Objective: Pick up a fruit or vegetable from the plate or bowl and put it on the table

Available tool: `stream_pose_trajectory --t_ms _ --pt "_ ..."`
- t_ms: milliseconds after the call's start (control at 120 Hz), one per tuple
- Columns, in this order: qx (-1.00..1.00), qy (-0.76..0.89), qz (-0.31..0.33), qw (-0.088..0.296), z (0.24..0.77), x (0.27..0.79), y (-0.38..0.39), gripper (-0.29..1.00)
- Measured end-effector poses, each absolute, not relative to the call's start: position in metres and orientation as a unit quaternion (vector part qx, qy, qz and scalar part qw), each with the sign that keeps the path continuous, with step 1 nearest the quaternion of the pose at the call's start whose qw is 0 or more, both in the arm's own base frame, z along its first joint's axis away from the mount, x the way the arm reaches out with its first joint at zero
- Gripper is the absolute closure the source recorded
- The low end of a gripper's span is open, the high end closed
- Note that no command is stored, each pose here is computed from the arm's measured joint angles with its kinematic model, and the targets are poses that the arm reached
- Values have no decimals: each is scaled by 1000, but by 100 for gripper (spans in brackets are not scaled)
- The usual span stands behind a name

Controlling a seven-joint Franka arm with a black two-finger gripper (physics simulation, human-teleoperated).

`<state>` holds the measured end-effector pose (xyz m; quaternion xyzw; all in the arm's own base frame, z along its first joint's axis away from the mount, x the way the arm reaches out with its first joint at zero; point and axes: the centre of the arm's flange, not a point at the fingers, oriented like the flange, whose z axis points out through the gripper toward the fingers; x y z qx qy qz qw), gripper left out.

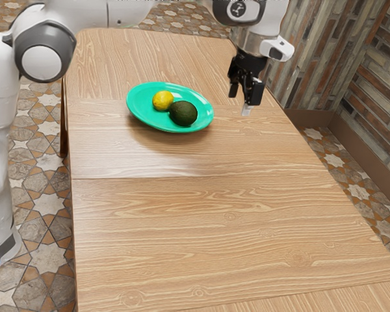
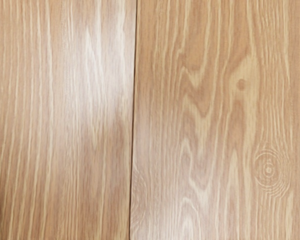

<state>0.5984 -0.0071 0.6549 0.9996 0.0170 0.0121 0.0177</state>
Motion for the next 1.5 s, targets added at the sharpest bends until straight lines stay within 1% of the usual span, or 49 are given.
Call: stream_pose_trajectory --t_ms 175,283,433,592,717,942,1083,1267,1500 --pt "1000 21 12 16 656 598 -5 0" --pt "999 33 7 5 659 594 6 0" --pt "997 82 -17 -5 658 582 50 0" --pt "983 177 -38 -16 658 557 147 0" --pt "972 224 -63 -16 640 541 197 0" --pt "972 222 -77 -2 628 543 195 0" --pt "962 255 -101 5 589 531 238 0" --pt "957 269 -108 0 560 521 268 0" --pt "957 275 -98 -7 532 511 299 0"
